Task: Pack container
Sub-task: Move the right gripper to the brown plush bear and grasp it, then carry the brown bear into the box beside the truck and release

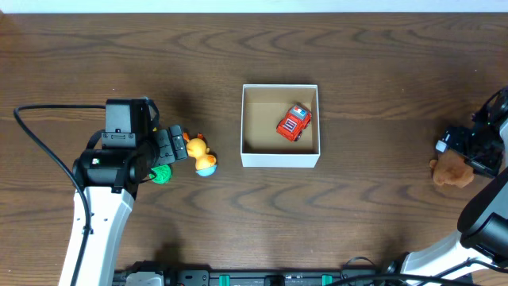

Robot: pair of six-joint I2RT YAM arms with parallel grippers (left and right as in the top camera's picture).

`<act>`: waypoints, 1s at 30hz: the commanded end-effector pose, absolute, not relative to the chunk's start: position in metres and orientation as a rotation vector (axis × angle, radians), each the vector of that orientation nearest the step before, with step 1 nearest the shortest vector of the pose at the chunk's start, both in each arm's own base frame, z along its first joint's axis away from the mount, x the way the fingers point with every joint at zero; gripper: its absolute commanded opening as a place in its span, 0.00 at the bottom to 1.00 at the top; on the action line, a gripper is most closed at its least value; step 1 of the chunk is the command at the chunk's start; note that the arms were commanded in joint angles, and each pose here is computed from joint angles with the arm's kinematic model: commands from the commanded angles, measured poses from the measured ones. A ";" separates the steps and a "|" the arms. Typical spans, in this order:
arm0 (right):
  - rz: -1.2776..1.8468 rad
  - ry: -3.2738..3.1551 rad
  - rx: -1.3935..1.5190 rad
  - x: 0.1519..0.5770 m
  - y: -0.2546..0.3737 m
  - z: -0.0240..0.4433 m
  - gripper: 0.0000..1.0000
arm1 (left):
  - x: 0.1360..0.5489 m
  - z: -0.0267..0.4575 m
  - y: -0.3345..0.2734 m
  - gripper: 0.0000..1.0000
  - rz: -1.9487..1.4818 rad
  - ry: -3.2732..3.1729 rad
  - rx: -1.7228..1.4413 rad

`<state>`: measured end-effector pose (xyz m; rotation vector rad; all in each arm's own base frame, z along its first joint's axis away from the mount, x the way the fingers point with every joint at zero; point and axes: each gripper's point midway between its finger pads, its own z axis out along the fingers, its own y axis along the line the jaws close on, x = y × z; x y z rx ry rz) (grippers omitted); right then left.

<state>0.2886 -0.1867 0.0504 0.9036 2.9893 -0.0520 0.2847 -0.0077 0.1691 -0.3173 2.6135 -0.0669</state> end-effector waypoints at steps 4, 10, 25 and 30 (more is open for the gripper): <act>-0.030 3.013 0.882 0.286 -0.181 0.043 0.66 | 0.289 0.176 -0.006 0.98 -0.070 2.593 -0.334; -0.029 3.000 0.928 0.286 -0.181 0.043 0.29 | 0.289 0.176 -0.006 0.98 -0.070 2.594 -0.334; 0.176 2.831 0.497 0.356 -0.087 0.124 0.01 | 0.289 0.176 -0.006 0.98 -0.070 2.594 -0.334; 0.256 2.627 0.206 0.384 0.009 0.190 0.01 | 0.289 0.176 -0.006 0.98 -0.070 2.594 -0.334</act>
